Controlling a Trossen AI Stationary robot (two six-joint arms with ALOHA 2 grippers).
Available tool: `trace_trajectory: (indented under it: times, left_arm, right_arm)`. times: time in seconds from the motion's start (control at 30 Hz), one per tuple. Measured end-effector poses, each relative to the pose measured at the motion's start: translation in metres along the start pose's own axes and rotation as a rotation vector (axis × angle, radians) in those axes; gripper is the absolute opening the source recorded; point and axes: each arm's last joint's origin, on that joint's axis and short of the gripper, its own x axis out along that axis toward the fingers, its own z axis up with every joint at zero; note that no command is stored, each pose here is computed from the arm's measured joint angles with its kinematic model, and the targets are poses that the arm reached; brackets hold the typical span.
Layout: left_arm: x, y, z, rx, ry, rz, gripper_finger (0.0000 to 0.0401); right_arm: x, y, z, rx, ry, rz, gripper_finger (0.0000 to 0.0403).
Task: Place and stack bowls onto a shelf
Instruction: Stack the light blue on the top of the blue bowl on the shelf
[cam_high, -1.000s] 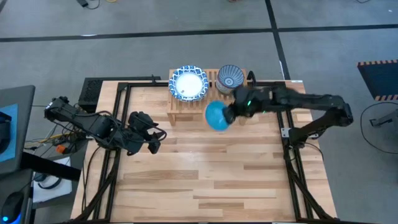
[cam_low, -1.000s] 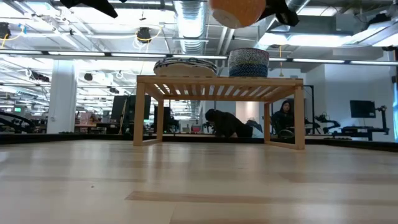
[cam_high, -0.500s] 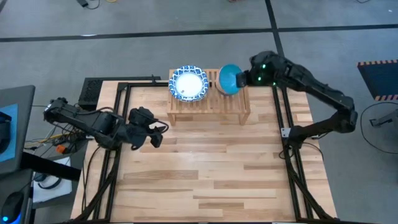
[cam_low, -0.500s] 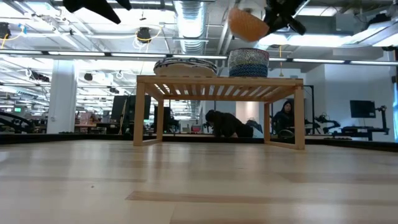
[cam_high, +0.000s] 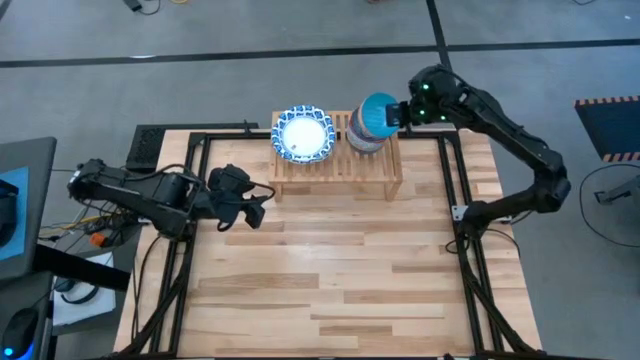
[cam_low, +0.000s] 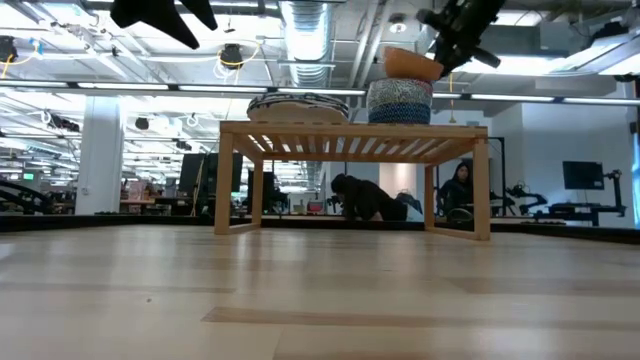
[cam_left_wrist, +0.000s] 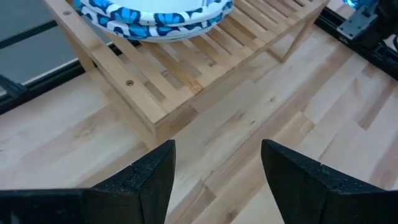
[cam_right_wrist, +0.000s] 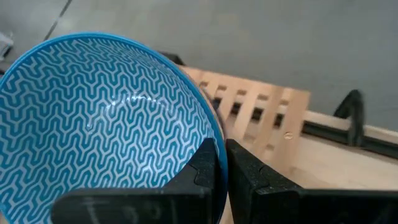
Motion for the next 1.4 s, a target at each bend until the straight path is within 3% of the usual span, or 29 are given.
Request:
trace_trajectory:
  times: [0.33,0.63,1.03,1.4]
  left_arm:
    - [0.002,0.001,0.001,-0.005,0.017,-0.005,0.0221]
    - [0.002,0.001,0.001,-0.004,0.031,-0.017,0.0221]
    - [0.002,0.001,0.001,-0.007,0.032,-0.017,0.0221]
    - [0.002,0.001,0.001,-0.013,0.030,-0.018,0.0221]
  right_arm:
    - [0.029,0.001,0.000,0.001,0.075,-0.019,0.0052]
    - [0.021,0.004,0.005,-0.001,0.009,0.026,0.0082]
    - [0.018,-0.004,0.009,0.023,0.004,0.022,0.0173]
    - [0.017,0.000,0.008,0.014,-0.014,0.024,0.0167]
